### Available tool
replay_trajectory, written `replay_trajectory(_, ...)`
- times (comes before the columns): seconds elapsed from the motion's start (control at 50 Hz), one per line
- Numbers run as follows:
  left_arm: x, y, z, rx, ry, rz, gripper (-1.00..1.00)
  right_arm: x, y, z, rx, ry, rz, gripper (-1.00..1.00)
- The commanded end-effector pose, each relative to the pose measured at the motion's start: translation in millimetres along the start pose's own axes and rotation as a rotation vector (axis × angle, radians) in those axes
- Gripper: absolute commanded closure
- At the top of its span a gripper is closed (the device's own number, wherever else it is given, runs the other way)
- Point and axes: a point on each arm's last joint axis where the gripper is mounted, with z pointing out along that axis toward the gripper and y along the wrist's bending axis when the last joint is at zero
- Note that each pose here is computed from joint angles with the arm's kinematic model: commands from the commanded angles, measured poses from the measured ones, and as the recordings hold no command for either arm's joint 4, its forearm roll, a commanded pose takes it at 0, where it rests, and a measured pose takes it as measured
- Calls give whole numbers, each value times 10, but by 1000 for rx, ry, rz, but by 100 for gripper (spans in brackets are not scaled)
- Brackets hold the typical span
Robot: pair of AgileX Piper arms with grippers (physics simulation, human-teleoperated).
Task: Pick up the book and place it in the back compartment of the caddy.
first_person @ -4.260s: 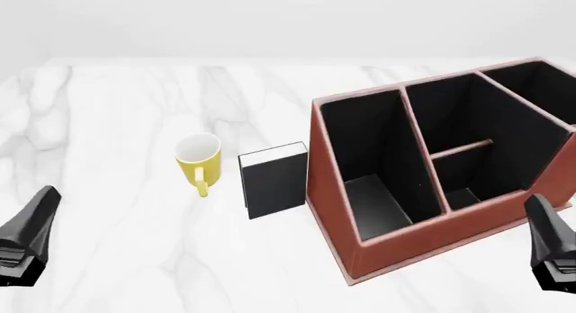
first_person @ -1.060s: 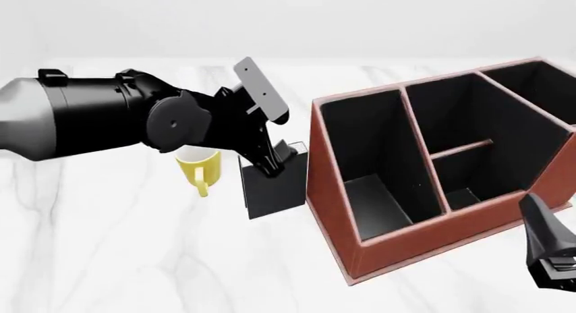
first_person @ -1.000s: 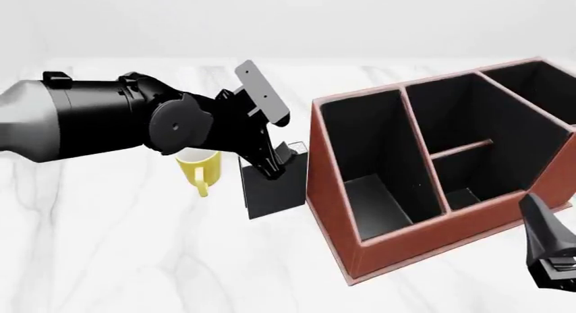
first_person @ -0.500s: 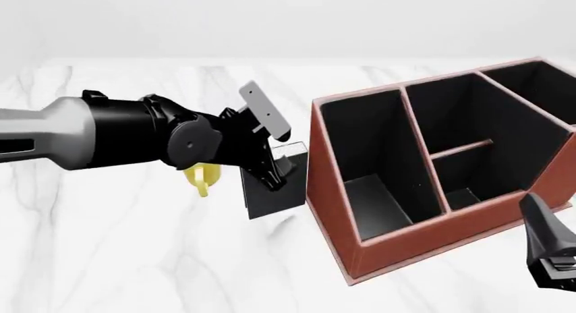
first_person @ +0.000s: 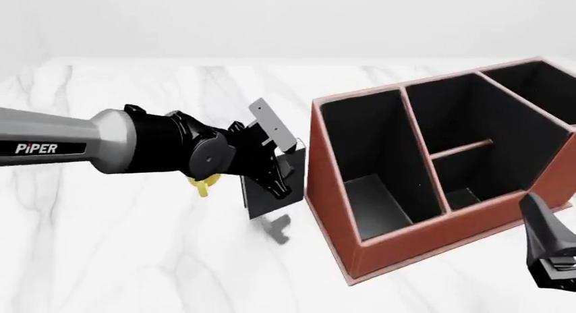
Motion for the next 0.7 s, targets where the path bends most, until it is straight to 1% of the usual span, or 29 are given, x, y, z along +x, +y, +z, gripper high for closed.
replay_trajectory(0.02, 67, -7, 141, 13, 30, -38, 100, -11, 1, 4, -1, -1, 0, -100)
replay_trajectory(0.04, 67, -7, 141, 13, 30, -38, 100, -10, 1, 4, -1, -1, 0, -100)
replay_trajectory(0.06, 51, 43, 132, 3, 26, -53, 100, 10, 0, -10, -1, 0, 1, -100)
replay_trajectory(0.1, -15, 50, 38, 3, 16, -58, 100, -11, 0, 4, 0, -1, 0, -100)
replay_trajectory(0.12, -19, 50, 27, 2, 15, -59, 100, 9, 0, -10, 0, -1, 0, -100)
replay_trajectory(0.16, -21, 58, 13, 2, 17, -62, 100, -14, 0, 2, 0, -1, 0, -100)
replay_trajectory(0.18, -288, 219, -519, -22, -20, -121, 100, -7, -1, 0, 1, -1, -2, -100)
replay_trajectory(0.24, -338, 207, -624, -19, -31, -134, 100, 8, -1, -16, 1, -2, -3, -100)
replay_trajectory(0.3, -404, 91, -751, 7, -44, -123, 100, -8, -1, -4, 2, -2, -4, -100)
replay_trajectory(0.34, -427, 114, -783, 5, -41, -127, 100, 3, -1, -14, 1, -3, -5, -100)
replay_trajectory(0.36, -444, 74, -814, 16, -38, -125, 100, 4, -1, -16, 1, -3, -6, -100)
replay_trajectory(0.4, -468, 71, -853, 19, -36, -123, 100, -9, -1, -6, 1, -2, -6, -100)
replay_trajectory(0.52, -576, 140, -983, 7, -56, -109, 100, 15, -1, -22, 1, -1, -6, -100)
replay_trajectory(0.58, -675, 192, -1094, -4, -83, -109, 100, 6, -1, -11, 1, -1, -6, -100)
replay_trajectory(0.62, -755, 224, -1176, -7, -91, -94, 100, 12, -1, -20, 2, -1, -5, -100)
replay_trajectory(0.7, -822, 253, -1260, -9, -95, -78, 100, 0, -1, -6, 2, -1, -6, -100)
